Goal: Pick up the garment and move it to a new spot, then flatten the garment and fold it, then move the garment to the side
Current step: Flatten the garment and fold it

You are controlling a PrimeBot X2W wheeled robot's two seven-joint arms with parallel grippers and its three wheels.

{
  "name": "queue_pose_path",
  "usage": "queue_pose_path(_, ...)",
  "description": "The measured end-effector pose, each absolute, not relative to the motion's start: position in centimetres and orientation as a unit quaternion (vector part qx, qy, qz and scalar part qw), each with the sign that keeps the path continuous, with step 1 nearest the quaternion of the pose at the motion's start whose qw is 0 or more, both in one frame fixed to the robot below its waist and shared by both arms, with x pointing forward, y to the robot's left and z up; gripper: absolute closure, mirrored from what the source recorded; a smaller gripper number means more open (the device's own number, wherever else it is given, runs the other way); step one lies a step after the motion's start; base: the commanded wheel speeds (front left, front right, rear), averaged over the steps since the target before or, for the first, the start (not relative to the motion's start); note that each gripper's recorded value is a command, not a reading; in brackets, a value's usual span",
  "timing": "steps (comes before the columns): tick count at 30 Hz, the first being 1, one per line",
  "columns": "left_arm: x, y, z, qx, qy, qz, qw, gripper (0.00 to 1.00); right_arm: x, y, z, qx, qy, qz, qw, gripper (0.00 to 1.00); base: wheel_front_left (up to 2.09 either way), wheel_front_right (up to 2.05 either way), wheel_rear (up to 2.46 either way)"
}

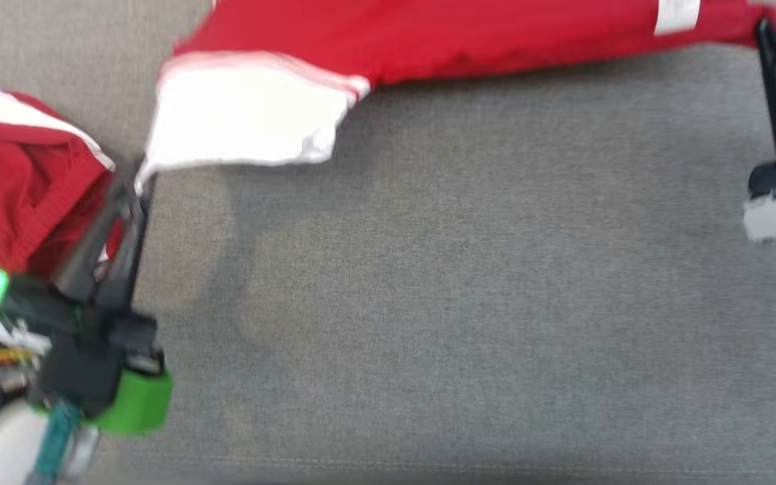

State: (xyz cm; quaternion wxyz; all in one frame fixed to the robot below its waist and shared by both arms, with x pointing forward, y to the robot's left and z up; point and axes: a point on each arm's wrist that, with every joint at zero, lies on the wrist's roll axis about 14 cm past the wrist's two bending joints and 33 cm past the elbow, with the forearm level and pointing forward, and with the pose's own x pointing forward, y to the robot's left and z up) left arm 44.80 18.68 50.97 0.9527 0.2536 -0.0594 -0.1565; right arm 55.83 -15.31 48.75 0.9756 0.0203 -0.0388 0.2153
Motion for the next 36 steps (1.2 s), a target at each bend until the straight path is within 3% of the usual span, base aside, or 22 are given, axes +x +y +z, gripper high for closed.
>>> queue_pose_path(10, 37.3, 16.1, 52.1, 0.212, -0.031, -0.189, 0.958, 1.0, 47.2, -19.2, 51.8, 0.007, -0.042, 0.169, 0.985, 1.0, 0.0, 0.0, 0.0)
queue_pose_path(20, 36.1, 13.5, 52.5, 0.189, -0.01, -0.223, 0.956, 1.0, 42.4, -21.3, 51.2, 0.001, -0.019, 0.139, 0.99, 1.0, 0.0, 0.0, 0.0)
queue_pose_path(36, 45.2, 13.3, 49.8, 0.232, -0.007, -0.243, 0.942, 1.0, 48.3, -21.0, 46.1, 0.008, 0.045, 0.127, 0.991, 1.0, 0.0, 0.0, 0.0)
